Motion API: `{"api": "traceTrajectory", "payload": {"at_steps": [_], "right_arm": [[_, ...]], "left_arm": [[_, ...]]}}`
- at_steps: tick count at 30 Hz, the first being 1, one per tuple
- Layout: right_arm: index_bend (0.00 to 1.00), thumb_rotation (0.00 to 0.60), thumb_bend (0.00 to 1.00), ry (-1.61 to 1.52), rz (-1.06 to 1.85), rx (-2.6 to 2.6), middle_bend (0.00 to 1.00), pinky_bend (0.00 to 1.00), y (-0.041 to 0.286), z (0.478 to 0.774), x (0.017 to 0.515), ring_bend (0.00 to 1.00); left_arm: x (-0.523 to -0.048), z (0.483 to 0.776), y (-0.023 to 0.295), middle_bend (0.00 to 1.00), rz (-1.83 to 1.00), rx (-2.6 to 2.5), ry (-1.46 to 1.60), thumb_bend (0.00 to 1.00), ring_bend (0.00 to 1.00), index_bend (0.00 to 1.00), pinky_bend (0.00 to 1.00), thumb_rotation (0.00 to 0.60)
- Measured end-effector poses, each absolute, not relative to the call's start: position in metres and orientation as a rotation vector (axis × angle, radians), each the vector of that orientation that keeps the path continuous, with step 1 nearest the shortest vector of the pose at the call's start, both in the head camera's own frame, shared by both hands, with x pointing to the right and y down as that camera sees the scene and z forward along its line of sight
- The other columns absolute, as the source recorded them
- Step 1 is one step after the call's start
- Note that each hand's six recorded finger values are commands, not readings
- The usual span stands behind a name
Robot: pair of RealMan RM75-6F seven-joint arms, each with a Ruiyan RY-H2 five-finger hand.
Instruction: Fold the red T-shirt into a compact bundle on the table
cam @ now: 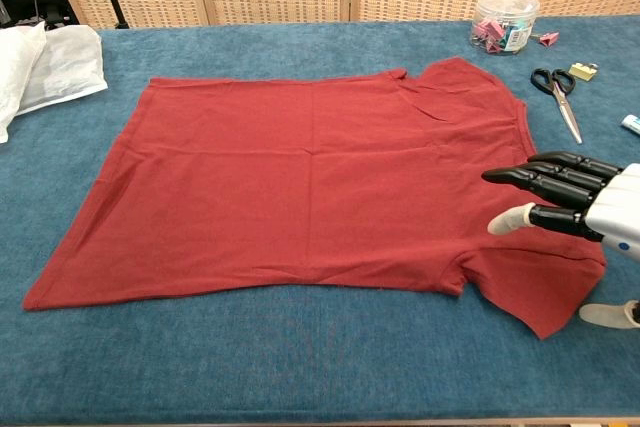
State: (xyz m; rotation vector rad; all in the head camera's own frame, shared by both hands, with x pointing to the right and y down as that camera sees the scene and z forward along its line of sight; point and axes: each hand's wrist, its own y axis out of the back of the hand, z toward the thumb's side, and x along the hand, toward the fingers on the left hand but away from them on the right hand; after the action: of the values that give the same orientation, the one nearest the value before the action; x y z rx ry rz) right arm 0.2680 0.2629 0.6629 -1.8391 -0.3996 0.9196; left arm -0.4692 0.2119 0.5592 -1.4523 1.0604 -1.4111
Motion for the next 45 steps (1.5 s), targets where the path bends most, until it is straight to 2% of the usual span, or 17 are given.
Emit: {"api": "traceTrajectory", "payload": {"at_steps": [8, 18, 23, 30, 33, 36, 40, 42, 45], "right_arm": [[0.27, 0.6, 0.14, -0.4, 0.916, -1.823, 0.0, 0.0, 0.256, 0.671, 0.258, 0.0], [0.32, 0.6, 0.43, -0.417, 0.906, -1.827, 0.0, 0.0, 0.251, 0.677, 0.247, 0.0], [0.39, 0.6, 0.44, -0.422, 0.898, -1.828, 0.01, 0.0, 0.25, 0.679, 0.244, 0.0], [0.57, 0.6, 0.51, -0.451, 0.856, -1.835, 0.06, 0.0, 0.249, 0.676, 0.242, 0.0], [0.59, 0.6, 0.52, -0.462, 0.841, -1.849, 0.06, 0.0, 0.249, 0.676, 0.241, 0.0], [0.6, 0.6, 0.52, -0.468, 0.83, -1.868, 0.06, 0.0, 0.249, 0.676, 0.241, 0.0], [0.6, 0.6, 0.54, -0.474, 0.833, -1.899, 0.06, 0.0, 0.25, 0.678, 0.241, 0.0], [0.6, 0.6, 0.55, -0.482, 0.836, -1.917, 0.06, 0.0, 0.25, 0.677, 0.241, 0.0], [0.6, 0.6, 0.57, -0.489, 0.837, -1.922, 0.06, 0.0, 0.249, 0.676, 0.241, 0.0]], "left_arm": [[-0.47, 0.561, 0.211, 0.0, -1.421, -1.447, 1.06, 0.0, 0.0, 0.0, 0.0, 0.6], [-0.47, 0.562, 0.211, 0.0, -1.425, -1.443, 1.06, 0.0, 0.0, 0.0, 0.0, 0.6], [-0.471, 0.562, 0.211, 0.0, -1.428, -1.444, 1.061, 0.0, 0.0, 0.0, 0.0, 0.6], [-0.468, 0.563, 0.211, 0.0, -1.416, -1.454, 1.049, 0.0, 0.0, 0.0, 0.0, 0.6], [-0.465, 0.565, 0.213, 0.0, -1.388, -1.476, 1.033, 0.0, 0.0, 0.0, 0.0, 0.6], [-0.46, 0.57, 0.216, 0.0, -1.341, -1.529, 1.012, 0.0, 0.0, 0.07, 0.0, 0.6], [-0.452, 0.582, 0.226, 0.0, -1.259, -1.66, 0.984, 0.01, 0.0, 0.29, 0.0, 0.6], [-0.45, 0.589, 0.231, 0.0, -1.221, -1.728, 0.97, 0.02, 0.0, 0.37, 0.0, 0.6], [-0.448, 0.602, 0.239, 0.0, -1.166, -1.81, 0.925, 0.03, 0.0, 0.43, 0.0, 0.6]]}}
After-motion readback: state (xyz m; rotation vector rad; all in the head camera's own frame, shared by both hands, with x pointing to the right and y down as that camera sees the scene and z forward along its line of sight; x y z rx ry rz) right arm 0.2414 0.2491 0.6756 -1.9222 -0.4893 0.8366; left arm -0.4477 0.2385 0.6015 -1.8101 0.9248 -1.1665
